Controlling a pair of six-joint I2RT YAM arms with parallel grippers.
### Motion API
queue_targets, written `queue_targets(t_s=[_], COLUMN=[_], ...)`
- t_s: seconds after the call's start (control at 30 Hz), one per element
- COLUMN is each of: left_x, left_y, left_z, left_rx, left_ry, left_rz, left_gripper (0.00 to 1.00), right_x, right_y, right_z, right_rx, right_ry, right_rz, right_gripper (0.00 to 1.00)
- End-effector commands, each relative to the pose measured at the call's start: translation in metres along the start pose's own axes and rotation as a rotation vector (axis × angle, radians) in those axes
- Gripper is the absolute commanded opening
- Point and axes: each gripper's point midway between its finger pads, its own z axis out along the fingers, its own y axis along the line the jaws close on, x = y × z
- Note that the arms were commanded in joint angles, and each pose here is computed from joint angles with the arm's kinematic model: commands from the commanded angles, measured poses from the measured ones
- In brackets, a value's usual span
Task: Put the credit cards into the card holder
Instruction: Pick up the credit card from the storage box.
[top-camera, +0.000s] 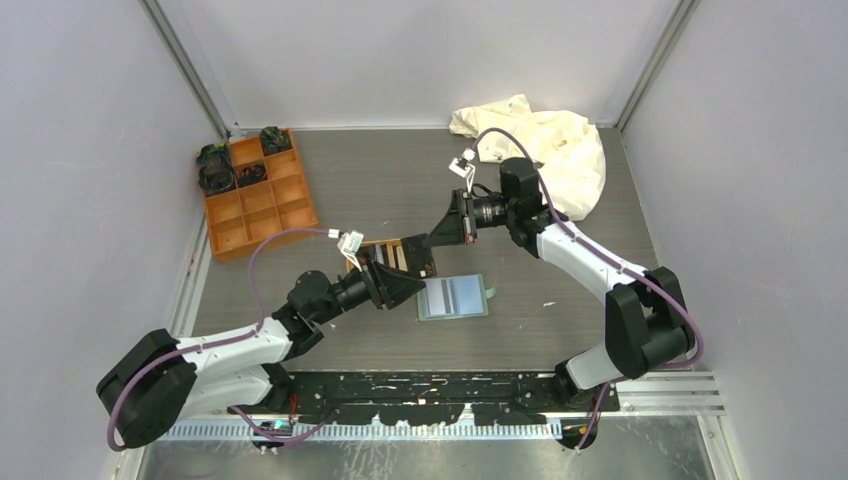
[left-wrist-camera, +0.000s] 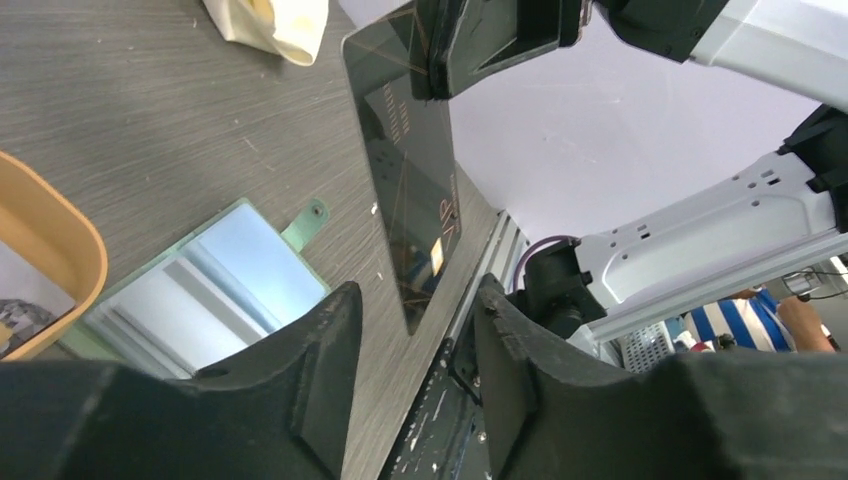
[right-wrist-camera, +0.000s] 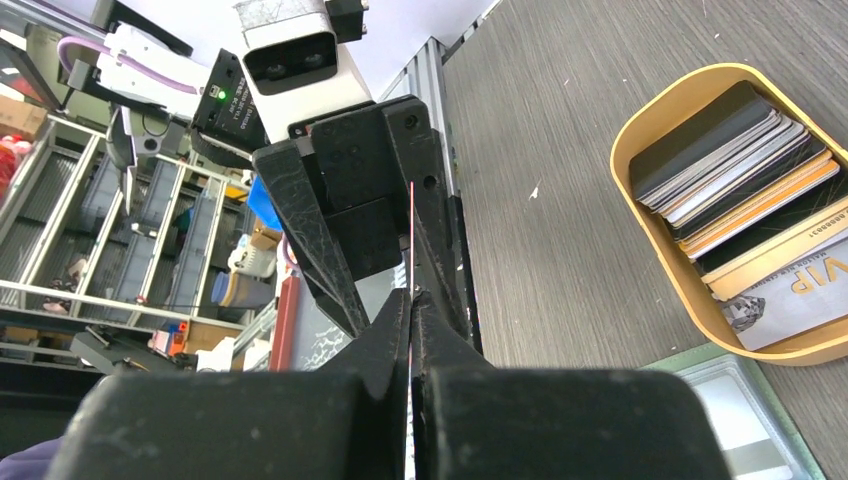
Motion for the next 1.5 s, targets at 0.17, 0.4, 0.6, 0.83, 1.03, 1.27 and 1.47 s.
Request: queue_targets(t_s=[0.17,0.4,0.6,0.83,1.03,1.27,1.47], left_x=[-0.038,-0.033,-0.015,-0.004,0.001,0.005,0.010], left_y=[-0.029,-0.029,-0.017,-0.023,-0.025,-0.025,-0.024], left_z=[0.009,0.005,-0.013,-0.012,0.002,0.008,0.008], left_rx=[0.080,0.068,0.010,0.061,0.095,0.111,0.119], left_ry=[-0.134,-0.076,0.038,0.098,0.120,0.132,0.151], left_rz=[0.015,0.128,0.251,0.256,0.220,0.209,0.202], left_gripper=[0.25,0.00,0.00,0.00,0.00,0.00,0.00], right_x=[0.004,0.021,0.040,0.051,0.040,0.036,0.037], right_y=[0.018,0.016,0.015,0.015,0.011,0.006,0.013], right_z=[0.004,-0.001,-0.016,-0.015,-0.011,-0.006,-0.005], right_rx=[-0.061,-0.026,0.026,-0.022,0.011,0.020,-0.029], right_ry=[0.029,0.121,0.217,0.163,0.105,0.080,0.087], right_rz=[-0.102,-0.184,-0.324,-0.427,-0.366,-0.315,-0.309], right_gripper=[0.01,0.32,0.69,0.79,0.76,0.48,0.29])
